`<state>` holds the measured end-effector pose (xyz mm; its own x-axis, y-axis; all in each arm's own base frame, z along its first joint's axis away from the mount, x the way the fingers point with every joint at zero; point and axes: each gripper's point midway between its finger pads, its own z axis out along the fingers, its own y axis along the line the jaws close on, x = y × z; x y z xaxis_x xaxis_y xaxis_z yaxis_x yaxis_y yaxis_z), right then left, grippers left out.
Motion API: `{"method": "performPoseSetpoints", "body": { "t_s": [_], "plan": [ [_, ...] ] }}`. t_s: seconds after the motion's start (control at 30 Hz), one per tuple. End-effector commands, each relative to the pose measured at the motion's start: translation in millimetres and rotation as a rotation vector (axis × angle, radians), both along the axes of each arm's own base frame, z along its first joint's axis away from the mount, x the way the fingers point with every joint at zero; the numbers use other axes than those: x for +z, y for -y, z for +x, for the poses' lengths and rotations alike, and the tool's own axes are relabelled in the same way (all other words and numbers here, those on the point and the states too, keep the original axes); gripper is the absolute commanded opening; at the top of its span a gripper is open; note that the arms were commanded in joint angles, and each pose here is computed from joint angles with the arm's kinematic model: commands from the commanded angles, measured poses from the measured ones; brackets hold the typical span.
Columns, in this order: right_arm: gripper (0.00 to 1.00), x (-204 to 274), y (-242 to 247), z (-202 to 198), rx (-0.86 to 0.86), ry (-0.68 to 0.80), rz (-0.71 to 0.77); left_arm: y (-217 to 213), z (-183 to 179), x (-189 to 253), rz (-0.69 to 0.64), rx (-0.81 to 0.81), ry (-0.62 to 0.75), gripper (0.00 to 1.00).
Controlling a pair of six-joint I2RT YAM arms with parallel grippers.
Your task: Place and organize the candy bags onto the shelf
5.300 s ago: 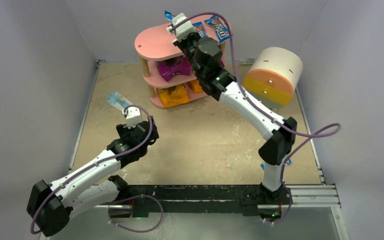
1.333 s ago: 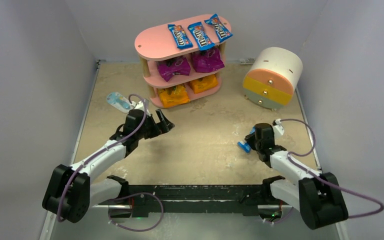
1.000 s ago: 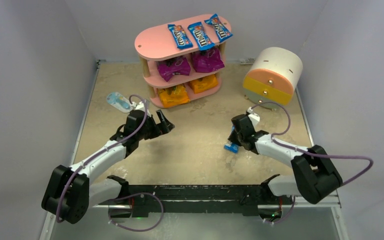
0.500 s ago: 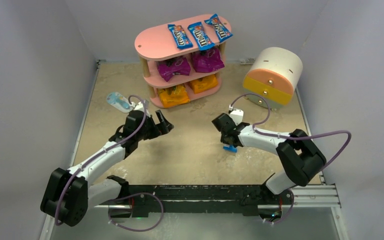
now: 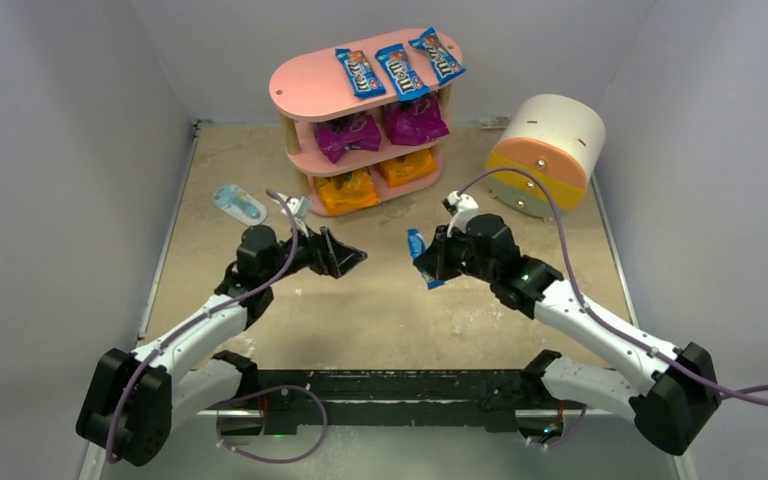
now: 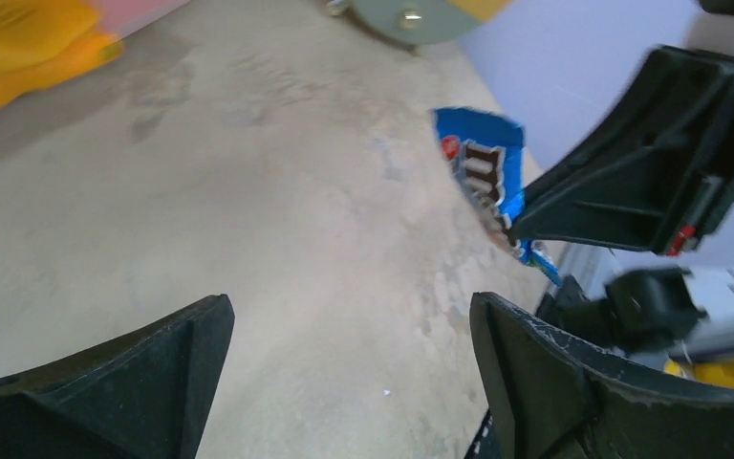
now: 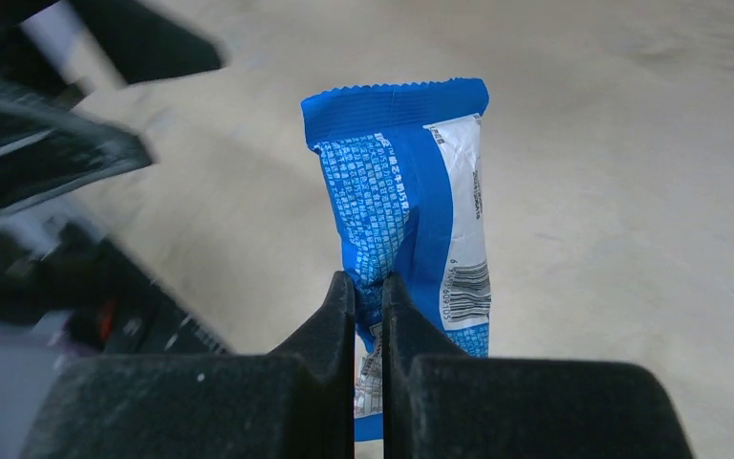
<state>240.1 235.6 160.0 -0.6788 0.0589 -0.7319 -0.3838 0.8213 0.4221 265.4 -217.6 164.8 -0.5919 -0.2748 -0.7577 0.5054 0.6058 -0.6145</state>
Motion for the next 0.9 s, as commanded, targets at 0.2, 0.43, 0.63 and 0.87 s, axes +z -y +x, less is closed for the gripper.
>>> {"method": "performPoseSetpoints", "body": {
  "t_s": [0.2, 0.43, 0.63, 0.87],
  "plan": [
    [0.0, 72.8, -59.8, -136.2, 0.916, -0.109, 0.405, 24.1, -138.4, 83.9, -0.217, -0.76, 0.804, 1.0],
    [0.0, 81.2, -58.5, -151.7, 1.036, -0.195, 0.439, 17.5, -160.7, 79.8, -0.167, -0.781, 0.996, 1.0],
    [0.0, 73.4, -62.1, -144.5, 1.018, -0.257, 0.396, 38.4, -161.9, 76.9, -0.104, -0.912, 0.974, 1.0],
    [0.0, 72.3, -64.7, -140.3, 1.01, -0.275, 0.383, 56.2, -160.6, 65.8, -0.061, -0.965, 0.898, 0.89]
  ]
}}
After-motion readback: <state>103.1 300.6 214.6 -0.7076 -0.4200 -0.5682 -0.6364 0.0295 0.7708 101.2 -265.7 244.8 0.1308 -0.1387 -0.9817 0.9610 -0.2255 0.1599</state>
